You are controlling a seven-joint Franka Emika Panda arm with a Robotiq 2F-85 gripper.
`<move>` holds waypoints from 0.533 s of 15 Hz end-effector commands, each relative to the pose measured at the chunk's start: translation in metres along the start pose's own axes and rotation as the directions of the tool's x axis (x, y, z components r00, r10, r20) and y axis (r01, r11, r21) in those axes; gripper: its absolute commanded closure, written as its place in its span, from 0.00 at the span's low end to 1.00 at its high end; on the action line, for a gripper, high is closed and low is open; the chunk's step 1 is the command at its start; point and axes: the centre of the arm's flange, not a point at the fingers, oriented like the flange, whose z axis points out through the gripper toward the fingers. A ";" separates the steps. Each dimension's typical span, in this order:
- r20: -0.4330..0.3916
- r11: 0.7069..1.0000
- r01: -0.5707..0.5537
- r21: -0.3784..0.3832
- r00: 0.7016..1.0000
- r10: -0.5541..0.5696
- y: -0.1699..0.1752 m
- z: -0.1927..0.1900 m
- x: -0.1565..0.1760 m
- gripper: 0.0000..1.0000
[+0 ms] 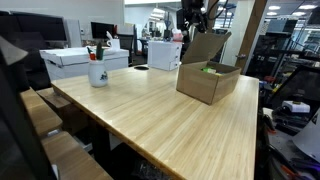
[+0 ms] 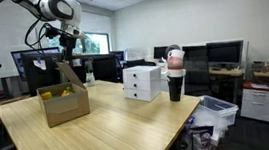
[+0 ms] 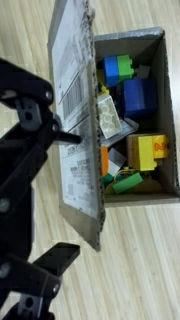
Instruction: Close the lid of the box
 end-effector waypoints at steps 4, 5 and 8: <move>-0.123 0.995 -0.013 0.098 0.992 0.025 0.020 0.017 -0.032 0.00; -0.130 0.994 -0.017 0.104 0.991 0.031 0.022 0.019 -0.035 0.00; -0.143 0.991 -0.030 0.130 0.989 0.049 0.029 0.027 -0.043 0.00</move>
